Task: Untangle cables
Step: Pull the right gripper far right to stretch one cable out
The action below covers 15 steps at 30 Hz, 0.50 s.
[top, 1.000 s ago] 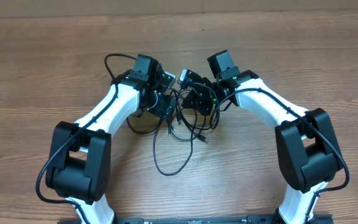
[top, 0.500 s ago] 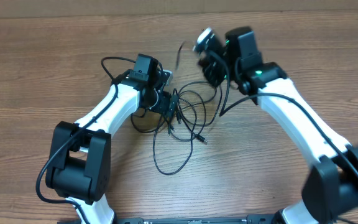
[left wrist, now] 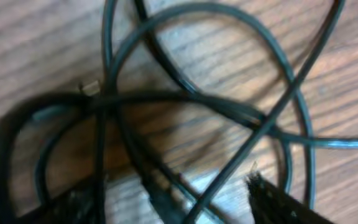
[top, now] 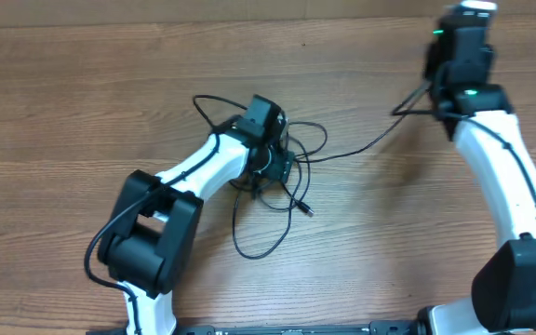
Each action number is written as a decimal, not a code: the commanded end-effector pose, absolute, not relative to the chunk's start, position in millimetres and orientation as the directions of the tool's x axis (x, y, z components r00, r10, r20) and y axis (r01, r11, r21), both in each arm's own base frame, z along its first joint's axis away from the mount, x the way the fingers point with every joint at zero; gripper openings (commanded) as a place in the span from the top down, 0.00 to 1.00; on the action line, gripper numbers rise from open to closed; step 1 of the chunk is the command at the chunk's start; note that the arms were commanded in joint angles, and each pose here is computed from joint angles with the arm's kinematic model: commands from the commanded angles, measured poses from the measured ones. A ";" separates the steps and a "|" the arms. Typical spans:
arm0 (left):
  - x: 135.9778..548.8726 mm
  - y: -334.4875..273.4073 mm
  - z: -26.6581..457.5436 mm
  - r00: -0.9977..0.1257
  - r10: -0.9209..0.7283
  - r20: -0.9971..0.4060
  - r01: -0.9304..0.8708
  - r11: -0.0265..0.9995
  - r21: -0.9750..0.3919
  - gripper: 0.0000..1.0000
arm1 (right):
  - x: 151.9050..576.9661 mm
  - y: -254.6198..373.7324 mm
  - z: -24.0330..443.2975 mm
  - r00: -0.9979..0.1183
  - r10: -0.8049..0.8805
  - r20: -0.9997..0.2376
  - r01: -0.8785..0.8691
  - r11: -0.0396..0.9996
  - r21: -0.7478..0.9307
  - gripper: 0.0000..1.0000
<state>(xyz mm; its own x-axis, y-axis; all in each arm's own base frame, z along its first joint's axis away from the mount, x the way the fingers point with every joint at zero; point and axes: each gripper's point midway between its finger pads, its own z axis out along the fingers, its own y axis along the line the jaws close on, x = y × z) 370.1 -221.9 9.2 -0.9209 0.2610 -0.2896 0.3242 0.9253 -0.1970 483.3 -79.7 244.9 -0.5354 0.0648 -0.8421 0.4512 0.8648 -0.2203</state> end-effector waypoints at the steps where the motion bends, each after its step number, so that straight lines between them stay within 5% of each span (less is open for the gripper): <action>1: 367.9 -187.5 -26.7 -0.951 0.226 -0.211 0.238 0.971 -0.032 0.31 | 471.4 -121.7 280.3 -0.423 0.137 -0.896 0.567 0.811 -0.144 0.96; 3: 369.0 -179.1 -27.0 -0.954 0.218 -0.206 0.224 0.975 -0.006 0.31 | 465.7 -146.5 287.7 -0.397 0.156 -0.904 0.612 0.780 -0.134 0.96; 7: 390.3 -139.9 -5.3 -0.954 0.147 -0.261 0.129 0.988 0.086 0.14 | 441.3 -214.9 302.3 -0.341 0.206 -0.917 0.725 0.679 -0.117 0.96; 9: 399.2 -120.7 9.8 -0.952 0.102 -0.288 0.074 0.991 0.108 0.26 | 427.8 -241.4 305.4 -0.322 0.225 -0.920 0.766 0.633 -0.114 0.96; 12: 413.8 -91.0 37.8 -0.939 0.023 -0.342 -0.012 0.995 0.099 0.81 | 409.4 -272.6 304.9 -0.305 0.250 -0.919 0.807 0.581 -0.109 0.96; 15: 425.0 -62.5 65.9 -0.911 -0.092 -0.402 -0.126 0.990 0.059 0.82 | 402.2 -288.2 303.1 -0.293 0.271 -0.917 0.809 0.582 -0.087 0.96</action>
<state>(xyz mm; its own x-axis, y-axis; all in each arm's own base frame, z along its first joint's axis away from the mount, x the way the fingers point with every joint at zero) 399.0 -101.6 12.8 -0.9638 0.0433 -0.2631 0.0304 0.9981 0.0530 410.7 -277.0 263.1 -0.3879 0.2865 -0.8761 0.7912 0.5911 -0.1570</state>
